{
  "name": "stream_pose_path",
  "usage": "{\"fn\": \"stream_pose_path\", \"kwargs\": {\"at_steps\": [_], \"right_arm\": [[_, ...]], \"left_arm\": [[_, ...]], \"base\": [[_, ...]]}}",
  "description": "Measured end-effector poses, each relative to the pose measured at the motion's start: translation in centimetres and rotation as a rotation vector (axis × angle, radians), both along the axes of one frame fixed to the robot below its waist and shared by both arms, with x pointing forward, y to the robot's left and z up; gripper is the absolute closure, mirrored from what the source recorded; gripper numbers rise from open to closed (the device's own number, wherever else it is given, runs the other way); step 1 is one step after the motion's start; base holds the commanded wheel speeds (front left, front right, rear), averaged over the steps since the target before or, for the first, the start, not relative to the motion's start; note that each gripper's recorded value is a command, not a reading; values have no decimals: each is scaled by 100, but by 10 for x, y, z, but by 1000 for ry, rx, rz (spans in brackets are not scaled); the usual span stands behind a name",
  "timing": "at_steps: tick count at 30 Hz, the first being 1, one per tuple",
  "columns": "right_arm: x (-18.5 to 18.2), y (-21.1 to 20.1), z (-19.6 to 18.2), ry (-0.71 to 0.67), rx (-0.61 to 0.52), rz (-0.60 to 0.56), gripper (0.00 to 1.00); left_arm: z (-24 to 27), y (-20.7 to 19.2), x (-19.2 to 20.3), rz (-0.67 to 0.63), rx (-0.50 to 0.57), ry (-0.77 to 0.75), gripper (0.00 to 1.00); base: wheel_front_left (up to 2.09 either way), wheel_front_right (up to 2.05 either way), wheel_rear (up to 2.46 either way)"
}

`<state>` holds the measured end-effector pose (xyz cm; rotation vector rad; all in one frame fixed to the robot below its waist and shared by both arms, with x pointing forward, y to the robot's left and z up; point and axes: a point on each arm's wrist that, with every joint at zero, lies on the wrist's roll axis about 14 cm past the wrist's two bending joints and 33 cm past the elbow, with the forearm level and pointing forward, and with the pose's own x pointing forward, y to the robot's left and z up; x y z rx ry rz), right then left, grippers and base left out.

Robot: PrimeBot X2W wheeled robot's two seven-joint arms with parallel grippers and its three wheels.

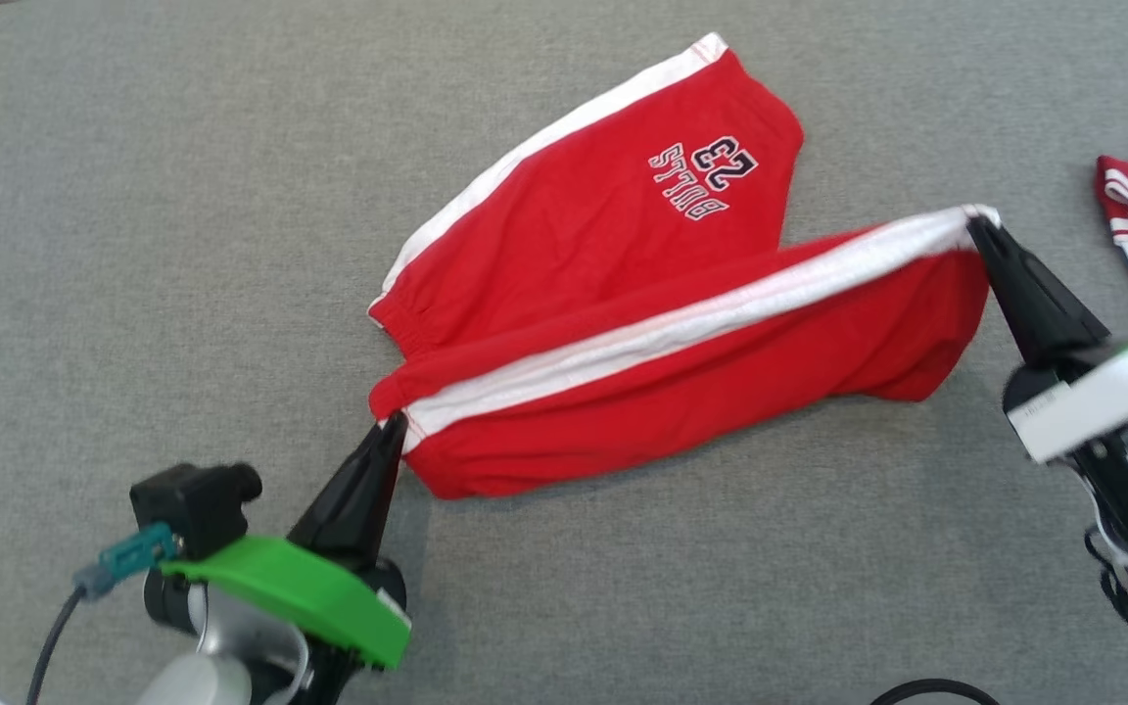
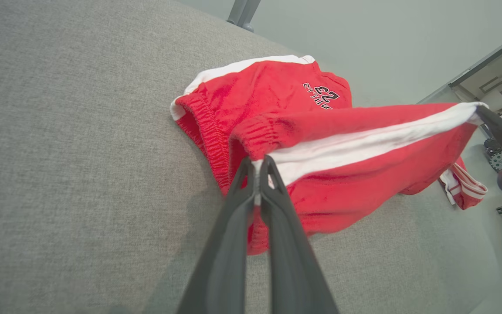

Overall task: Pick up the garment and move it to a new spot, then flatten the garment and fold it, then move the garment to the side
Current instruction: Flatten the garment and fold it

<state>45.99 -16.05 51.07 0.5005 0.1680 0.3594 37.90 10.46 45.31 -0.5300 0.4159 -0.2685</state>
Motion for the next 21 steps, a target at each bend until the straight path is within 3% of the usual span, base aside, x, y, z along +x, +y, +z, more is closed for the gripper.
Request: {"fn": "stream_pose_path", "kwargs": {"at_steps": [10,17,21], "right_arm": [[109,63,-19,32,-39,104,100],[149,79,-49,93,-100,123,100],[159,91,-65,131,-126,143,100]], "left_arm": [[2,1,66,23,43,-1,100],[-13,31,89,141,71,46,100],[-29,33,86,145,57,96,100]], "base": [[0,0,0],[0,0,0],[0,0,0]]}}
